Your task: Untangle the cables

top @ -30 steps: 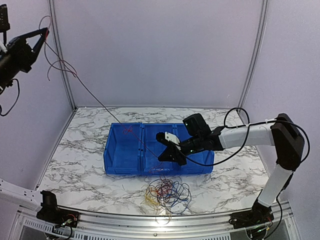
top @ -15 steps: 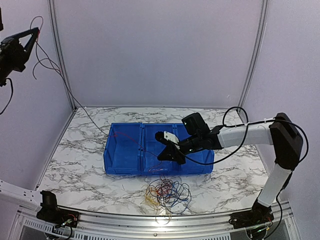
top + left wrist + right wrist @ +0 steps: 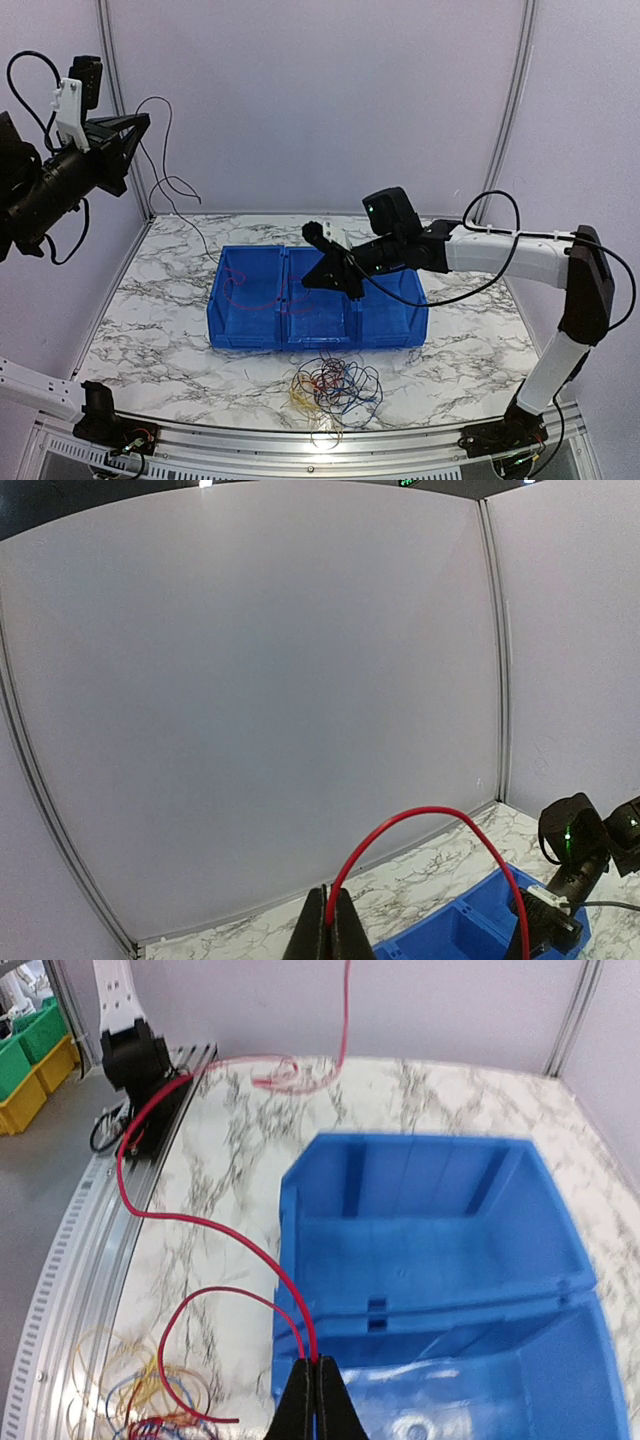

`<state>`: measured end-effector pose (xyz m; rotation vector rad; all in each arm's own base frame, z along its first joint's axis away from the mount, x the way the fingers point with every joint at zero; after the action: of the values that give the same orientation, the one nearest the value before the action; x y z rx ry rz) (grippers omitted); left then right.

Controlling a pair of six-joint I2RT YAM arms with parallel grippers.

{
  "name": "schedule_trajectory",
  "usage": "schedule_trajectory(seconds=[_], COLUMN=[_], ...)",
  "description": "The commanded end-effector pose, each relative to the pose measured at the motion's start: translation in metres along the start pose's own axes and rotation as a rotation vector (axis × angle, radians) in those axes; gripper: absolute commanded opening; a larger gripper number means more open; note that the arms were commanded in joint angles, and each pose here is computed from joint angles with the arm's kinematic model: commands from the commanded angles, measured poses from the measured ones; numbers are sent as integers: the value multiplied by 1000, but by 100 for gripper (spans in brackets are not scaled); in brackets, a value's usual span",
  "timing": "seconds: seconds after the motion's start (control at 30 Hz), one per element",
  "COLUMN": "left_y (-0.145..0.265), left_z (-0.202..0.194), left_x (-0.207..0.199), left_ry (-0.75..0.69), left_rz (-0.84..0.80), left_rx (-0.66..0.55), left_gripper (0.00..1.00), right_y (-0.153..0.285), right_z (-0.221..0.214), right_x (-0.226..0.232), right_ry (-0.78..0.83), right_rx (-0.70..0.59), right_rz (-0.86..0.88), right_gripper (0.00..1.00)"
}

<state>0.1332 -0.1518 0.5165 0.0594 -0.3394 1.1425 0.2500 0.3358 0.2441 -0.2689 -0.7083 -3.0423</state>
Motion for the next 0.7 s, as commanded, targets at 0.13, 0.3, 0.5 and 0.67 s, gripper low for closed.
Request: schedule_trajectory(seconds=[0.13,0.3,0.5,0.67], left_y=[-7,-30,-76,-100], left_z=[4,-19,-53,-77], left_x=[13,-6,-30,-41], left_ry=[68,138,192,211], left_rz=[206,257,165,113], left_rx=[-20,-22,24,59], left_gripper=[0,0,0,0], right_y=[-47,-92,-53,-10], right_z=[60,50,51,50], right_x=[-28,-82,-103,-68], right_ry=[17,-37,-146,-28], right_rx=[-45,23,-30,-22], right_rz=[-120,-264,-258,-294], right_gripper=[0,11,38,45])
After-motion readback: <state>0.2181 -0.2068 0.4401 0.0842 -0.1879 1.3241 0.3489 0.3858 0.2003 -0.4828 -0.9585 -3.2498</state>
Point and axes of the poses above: each gripper's point midway between its finger pads, its own y axis back along the fingers, its own x axis along the line the jaws close on, z = x × y, the point moved 8 cm from there along y, back along the fingers, and after that the axes turned 9 degrees about -y, right-handed, at the moved point
